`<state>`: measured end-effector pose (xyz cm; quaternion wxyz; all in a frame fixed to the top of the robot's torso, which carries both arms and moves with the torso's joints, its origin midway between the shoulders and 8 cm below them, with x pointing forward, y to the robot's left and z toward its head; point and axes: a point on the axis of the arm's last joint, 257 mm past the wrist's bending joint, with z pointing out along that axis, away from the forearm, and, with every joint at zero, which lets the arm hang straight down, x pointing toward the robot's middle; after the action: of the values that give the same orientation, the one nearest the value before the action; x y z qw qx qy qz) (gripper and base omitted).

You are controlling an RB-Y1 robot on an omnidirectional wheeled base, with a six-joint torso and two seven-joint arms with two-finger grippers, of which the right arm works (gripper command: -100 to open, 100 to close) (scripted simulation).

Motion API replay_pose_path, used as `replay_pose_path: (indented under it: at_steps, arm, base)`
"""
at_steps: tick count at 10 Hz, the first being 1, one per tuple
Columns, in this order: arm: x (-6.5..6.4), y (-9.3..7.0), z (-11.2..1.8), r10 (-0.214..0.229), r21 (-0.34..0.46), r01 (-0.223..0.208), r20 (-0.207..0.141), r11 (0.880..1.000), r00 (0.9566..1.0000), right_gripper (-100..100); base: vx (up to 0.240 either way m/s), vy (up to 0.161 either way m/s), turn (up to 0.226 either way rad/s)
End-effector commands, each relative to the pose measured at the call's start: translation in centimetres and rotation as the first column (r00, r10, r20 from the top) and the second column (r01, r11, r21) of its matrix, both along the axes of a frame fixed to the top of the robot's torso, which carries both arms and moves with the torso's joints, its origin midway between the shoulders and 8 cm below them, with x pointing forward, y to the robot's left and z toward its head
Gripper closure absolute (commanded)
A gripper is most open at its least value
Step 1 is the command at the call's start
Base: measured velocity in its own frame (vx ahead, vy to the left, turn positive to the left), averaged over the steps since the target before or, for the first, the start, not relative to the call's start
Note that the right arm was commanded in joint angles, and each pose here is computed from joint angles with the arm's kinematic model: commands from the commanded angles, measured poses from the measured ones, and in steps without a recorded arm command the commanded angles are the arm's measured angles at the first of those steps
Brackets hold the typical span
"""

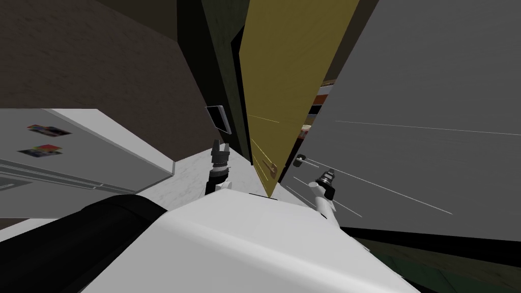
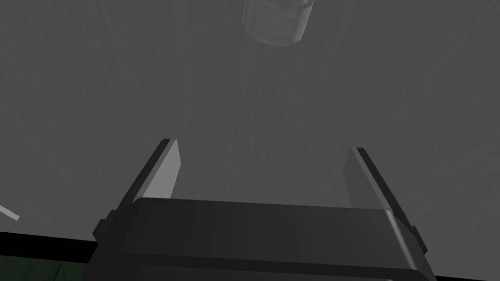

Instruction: Pull the door open

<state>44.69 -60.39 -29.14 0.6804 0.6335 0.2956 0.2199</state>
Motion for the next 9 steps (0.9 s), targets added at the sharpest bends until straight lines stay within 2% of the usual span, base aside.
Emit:
replay_pose_path:
  at_steps: [1,2,3,5,6,9]
  arm:
    - [-1.4,-1.6,0.1,-0.037,-0.014,0.037,-0.013,0.999,0.9992,-100]
    - [-2.2,-2.6,0.1,-0.066,-0.022,0.065,-0.019,0.998,0.9977,-100]
    - [-2.2,-2.6,0.1,-0.066,-0.022,0.065,-0.019,0.998,0.9977,-100]
    - [-2.7,-3.2,-0.1,-0.096,-0.023,0.095,-0.023,0.995,0.9951,-100]
    - [-2.2,-2.7,-0.3,-0.100,-0.014,0.099,-0.021,0.995,0.9948,-100]
    - [1.5,1.3,-0.5,-0.059,0.030,0.058,0.007,0.998,0.9983,-100]
  base:
    - [-0.004,-0.006,0.030]
    - [-0.011,-0.008,0.068]
    - [-0.010,-0.007,0.027]
    - [-0.022,-0.008,0.073]
    - [-0.038,-0.036,0.164]
    - [-0.058,-0.035,0.200]
